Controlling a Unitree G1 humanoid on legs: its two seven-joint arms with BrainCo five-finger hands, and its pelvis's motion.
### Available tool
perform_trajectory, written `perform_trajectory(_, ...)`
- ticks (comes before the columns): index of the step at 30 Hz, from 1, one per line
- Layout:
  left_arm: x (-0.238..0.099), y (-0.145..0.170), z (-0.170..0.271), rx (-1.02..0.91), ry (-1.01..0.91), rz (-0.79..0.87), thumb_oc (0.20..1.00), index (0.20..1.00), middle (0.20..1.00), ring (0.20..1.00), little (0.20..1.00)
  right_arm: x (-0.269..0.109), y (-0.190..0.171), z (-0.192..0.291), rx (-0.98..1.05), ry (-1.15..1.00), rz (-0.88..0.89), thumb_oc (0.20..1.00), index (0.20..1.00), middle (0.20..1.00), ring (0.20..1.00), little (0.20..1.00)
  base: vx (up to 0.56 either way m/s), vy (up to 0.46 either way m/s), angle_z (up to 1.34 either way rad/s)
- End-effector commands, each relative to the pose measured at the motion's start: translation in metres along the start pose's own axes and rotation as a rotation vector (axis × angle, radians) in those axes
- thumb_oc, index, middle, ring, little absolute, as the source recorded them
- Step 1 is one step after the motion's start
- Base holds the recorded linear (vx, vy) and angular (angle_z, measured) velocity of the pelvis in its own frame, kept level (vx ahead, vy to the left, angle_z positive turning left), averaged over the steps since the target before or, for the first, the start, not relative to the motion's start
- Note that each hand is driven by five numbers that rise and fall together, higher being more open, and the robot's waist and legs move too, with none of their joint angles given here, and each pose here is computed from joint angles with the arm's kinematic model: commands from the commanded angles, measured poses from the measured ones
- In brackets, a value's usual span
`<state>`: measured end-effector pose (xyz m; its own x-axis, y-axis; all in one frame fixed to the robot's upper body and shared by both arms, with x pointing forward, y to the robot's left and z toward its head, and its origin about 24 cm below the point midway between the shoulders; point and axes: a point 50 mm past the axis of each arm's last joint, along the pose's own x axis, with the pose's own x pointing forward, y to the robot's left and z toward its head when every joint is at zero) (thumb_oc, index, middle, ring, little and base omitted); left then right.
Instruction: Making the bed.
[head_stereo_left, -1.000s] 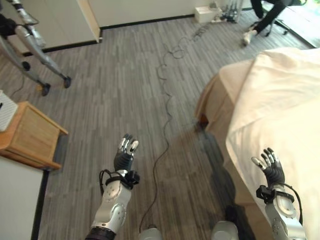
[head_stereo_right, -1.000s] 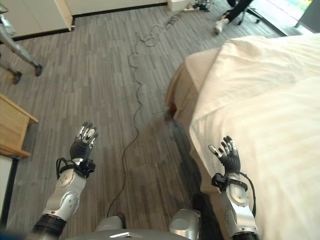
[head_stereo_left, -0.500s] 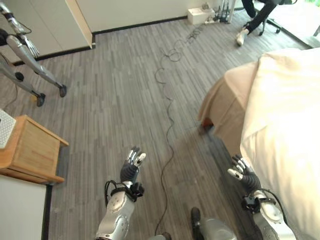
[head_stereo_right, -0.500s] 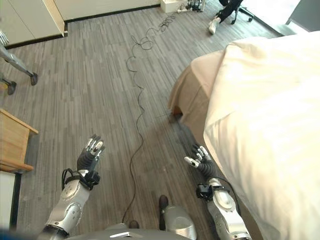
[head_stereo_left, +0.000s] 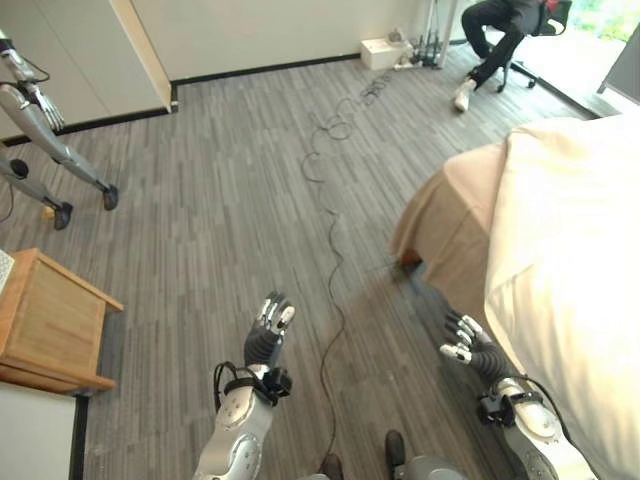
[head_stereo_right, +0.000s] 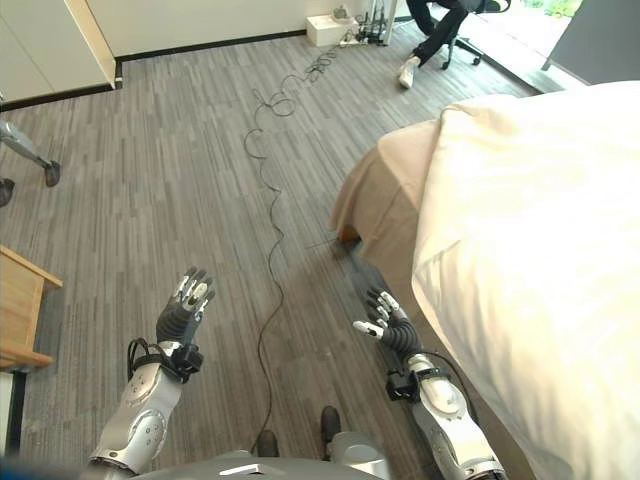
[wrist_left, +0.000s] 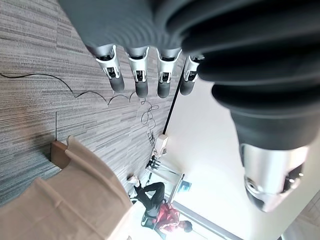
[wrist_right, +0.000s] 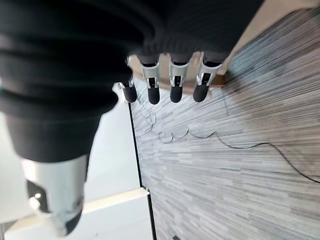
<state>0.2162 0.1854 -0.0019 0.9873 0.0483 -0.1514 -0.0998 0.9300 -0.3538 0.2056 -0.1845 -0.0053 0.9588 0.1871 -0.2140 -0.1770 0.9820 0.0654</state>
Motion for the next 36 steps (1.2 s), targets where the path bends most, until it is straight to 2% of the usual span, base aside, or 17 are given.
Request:
perform_trajectory(1, 0.017, -0.004, 0.032, 0.026, -0.149, -0.026, 1.0, 1.0, 1.0, 1.0, 1.0, 0.014, 0.01, 0.028, -0.021, -0.142, 0.051, 1.0, 1.0, 1.0, 1.0, 1.0, -0.02, 0.12, 0.15)
perform_trajectory(5, 0.025, -0.015, 0.04, 0.067, -0.174, -0.068, 1.0, 1.0, 1.0, 1.0, 1.0, 0.014, 0.013, 0.026, -0.034, -0.139, 0.048, 1.0, 1.0, 1.0, 1.0, 1.0, 0.1, 0.139, 0.03)
perform_trajectory(14, 0.032, -0.021, 0.047, 0.095, -0.2, -0.107, 1.0, 1.0, 1.0, 1.0, 1.0, 0.001, 0.003, 0.017, -0.027, -0.108, 0.011, 1.0, 1.0, 1.0, 1.0, 1.0, 0.41, -0.018, 0.22)
perform_trajectory(24, 0.039, -0.05, 0.033, -0.057, -0.149, -0.179, 1.0, 1.0, 1.0, 1.0, 1.0, -0.004, -0.013, 0.026, -0.009, -0.141, -0.058, 1.0, 1.0, 1.0, 1.0, 1.0, 0.47, -0.14, 0.1)
perform_trajectory(29, 0.039, -0.048, 0.034, -0.028, -0.155, -0.188, 1.0, 1.0, 1.0, 1.0, 1.0, -0.008, -0.014, 0.018, -0.005, -0.116, -0.065, 1.0, 1.0, 1.0, 1.0, 1.0, 0.47, 0.089, -0.51)
perform_trajectory(32, 0.035, -0.036, 0.042, -0.023, -0.195, -0.143, 1.0, 1.0, 1.0, 1.0, 1.0, -0.005, -0.007, 0.015, -0.03, -0.1, -0.027, 1.0, 1.0, 1.0, 1.0, 1.0, 0.58, 0.142, -0.63)
perform_trajectory(36, 0.03, -0.026, 0.041, -0.018, -0.196, -0.117, 1.0, 1.0, 1.0, 1.0, 1.0, -0.003, -0.001, 0.016, -0.041, -0.097, 0.023, 1.0, 1.0, 1.0, 1.0, 1.0, 0.31, 0.179, -1.64)
